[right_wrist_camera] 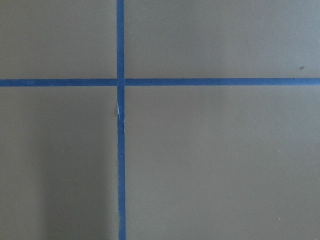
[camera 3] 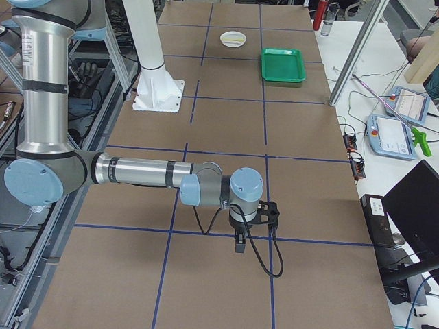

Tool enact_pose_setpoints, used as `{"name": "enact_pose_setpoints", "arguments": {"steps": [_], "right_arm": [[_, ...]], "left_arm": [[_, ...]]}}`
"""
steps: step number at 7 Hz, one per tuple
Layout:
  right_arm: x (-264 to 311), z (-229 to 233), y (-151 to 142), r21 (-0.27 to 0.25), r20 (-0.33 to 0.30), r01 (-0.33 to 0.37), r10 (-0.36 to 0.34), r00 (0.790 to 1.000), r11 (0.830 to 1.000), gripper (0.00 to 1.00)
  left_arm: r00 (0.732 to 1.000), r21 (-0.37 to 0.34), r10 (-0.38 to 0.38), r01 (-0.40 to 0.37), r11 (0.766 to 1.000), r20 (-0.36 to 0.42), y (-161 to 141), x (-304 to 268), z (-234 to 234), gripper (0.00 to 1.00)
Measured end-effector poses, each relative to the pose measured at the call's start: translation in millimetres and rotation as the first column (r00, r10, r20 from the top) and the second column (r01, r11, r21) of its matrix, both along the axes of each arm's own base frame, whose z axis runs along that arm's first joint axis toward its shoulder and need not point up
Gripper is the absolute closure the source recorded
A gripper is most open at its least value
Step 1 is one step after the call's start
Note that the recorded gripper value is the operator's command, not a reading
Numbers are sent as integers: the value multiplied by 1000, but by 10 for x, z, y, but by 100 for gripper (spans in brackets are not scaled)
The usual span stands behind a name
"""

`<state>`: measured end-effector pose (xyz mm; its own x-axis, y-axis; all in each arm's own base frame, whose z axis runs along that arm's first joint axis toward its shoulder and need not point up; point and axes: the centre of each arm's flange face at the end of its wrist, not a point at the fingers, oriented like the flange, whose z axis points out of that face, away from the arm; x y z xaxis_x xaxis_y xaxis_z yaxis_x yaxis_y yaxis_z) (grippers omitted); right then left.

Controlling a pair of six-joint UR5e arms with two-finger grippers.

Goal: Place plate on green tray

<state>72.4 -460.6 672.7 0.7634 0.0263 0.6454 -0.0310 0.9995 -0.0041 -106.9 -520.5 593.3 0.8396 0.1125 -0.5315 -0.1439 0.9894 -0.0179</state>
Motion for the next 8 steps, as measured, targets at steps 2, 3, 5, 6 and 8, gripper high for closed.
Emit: {"name": "enact_pose_setpoints", "arguments": {"steps": [2, 3, 5, 6, 8], "right_arm": [[0, 0, 0, 0, 0, 0, 0, 1000, 1000, 0], [-1, 0, 0, 0, 1, 0, 0, 1000, 1000, 0], [-1, -1, 0, 0, 0, 0, 0, 1000, 1000, 0], [0, 0, 0, 0, 1, 0, 0, 1000, 1000, 0], [0, 0, 0, 0, 0, 0, 0, 1000, 1000, 0]], "left_arm": [[997, 41, 8, -5, 999, -75, 30, 140, 87, 0], [994, 82, 37, -28, 996, -107, 108, 321, 220, 0], [991, 106, -12, 26, 994, -130, 416, 644, 558, 0], [987, 78, -70, 83, 994, -147, 469, 889, 584, 0], [966, 2, -104, 107, 994, -236, 551, 1310, 569, 0]]}}
